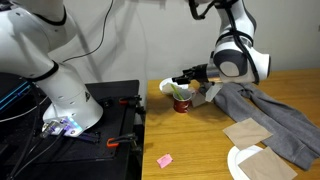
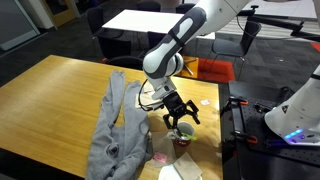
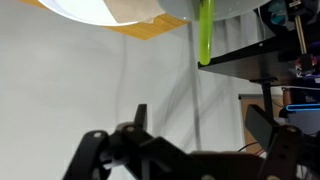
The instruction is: Put the yellow pen inside the maroon mug
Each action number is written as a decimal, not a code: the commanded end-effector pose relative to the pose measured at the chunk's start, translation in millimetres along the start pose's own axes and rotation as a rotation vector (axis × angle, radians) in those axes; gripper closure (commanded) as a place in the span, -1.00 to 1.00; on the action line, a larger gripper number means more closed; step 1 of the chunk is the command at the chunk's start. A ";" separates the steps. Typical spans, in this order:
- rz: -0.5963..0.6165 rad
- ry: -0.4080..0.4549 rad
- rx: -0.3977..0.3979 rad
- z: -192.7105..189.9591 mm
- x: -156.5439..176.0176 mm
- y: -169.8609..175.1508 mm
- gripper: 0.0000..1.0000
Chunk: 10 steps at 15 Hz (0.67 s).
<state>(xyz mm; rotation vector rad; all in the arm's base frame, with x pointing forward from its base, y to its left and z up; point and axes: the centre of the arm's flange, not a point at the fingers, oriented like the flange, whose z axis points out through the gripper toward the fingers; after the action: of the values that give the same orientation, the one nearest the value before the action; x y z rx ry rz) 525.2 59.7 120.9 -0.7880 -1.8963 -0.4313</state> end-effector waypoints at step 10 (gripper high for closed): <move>-0.021 -0.095 -0.014 -21.5 122.1 -0.6 -1.00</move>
<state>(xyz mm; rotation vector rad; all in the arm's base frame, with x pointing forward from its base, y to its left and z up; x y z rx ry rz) 520.8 85.9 207.3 -0.7950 -1.9907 -0.4333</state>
